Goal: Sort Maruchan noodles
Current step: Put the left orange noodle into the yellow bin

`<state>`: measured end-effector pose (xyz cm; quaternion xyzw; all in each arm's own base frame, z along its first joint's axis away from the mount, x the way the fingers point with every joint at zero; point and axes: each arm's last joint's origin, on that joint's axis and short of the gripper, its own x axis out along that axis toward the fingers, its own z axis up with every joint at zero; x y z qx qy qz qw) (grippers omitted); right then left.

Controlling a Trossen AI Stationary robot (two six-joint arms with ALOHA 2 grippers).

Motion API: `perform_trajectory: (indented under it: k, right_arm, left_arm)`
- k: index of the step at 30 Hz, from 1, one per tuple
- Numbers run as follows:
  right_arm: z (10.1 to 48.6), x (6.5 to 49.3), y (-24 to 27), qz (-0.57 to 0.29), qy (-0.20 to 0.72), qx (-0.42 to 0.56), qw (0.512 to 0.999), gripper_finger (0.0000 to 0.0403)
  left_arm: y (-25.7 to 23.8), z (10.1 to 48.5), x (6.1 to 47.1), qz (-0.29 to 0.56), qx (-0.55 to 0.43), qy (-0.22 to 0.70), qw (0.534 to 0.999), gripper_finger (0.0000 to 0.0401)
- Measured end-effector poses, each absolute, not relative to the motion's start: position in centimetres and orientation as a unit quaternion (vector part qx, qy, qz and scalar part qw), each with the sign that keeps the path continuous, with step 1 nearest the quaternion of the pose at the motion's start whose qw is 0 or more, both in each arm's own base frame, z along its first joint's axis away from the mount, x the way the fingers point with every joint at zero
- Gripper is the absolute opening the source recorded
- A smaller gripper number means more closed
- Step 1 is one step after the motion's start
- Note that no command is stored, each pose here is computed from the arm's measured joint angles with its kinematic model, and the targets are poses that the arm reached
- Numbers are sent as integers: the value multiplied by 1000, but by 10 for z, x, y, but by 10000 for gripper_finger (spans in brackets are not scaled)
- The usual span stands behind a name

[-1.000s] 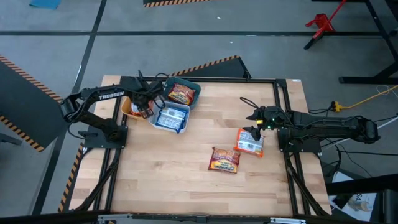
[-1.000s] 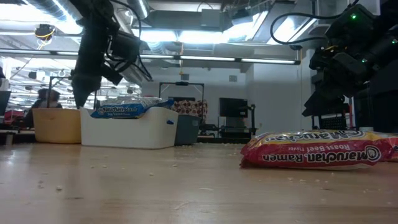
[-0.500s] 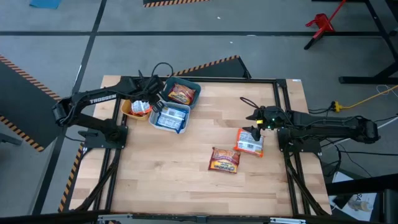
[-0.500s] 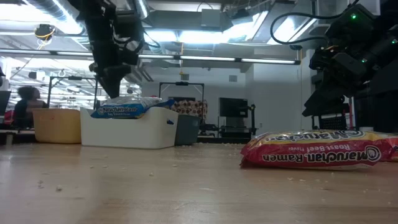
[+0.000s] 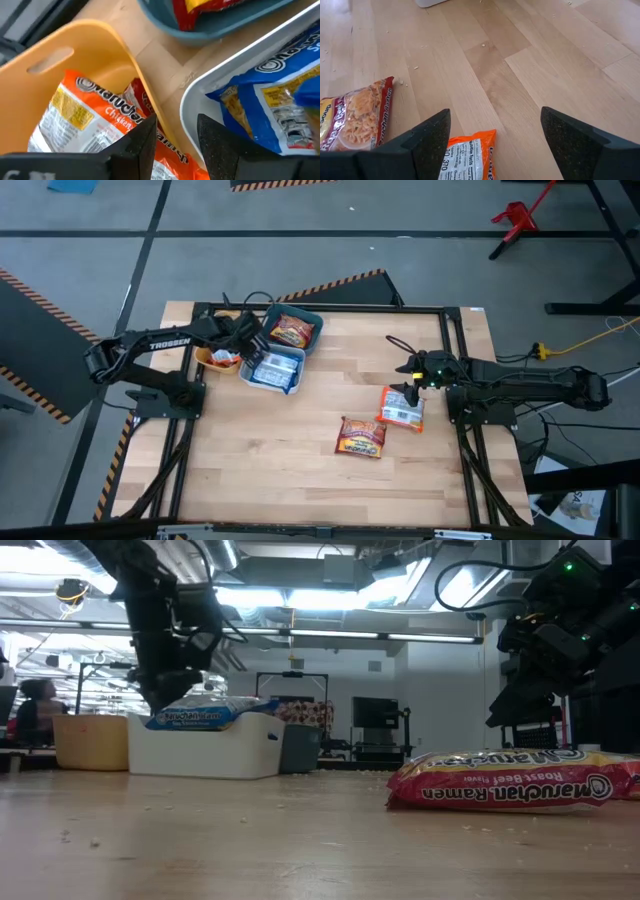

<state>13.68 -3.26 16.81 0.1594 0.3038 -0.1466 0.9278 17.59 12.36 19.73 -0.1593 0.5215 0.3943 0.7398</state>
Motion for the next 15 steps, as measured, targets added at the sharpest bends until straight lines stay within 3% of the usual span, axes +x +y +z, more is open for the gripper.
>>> perform_trajectory:
  k: [11, 15]
  right_arm:
    - [168, 137, -33, -146, 304, 160, 928, 296]
    - [168, 137, -33, -146, 304, 160, 928, 296]
  left_arm:
    - [116, 202, 176, 390, -183, 505, 748, 134]
    - [114, 212, 171, 429, -171, 475, 749, 134]
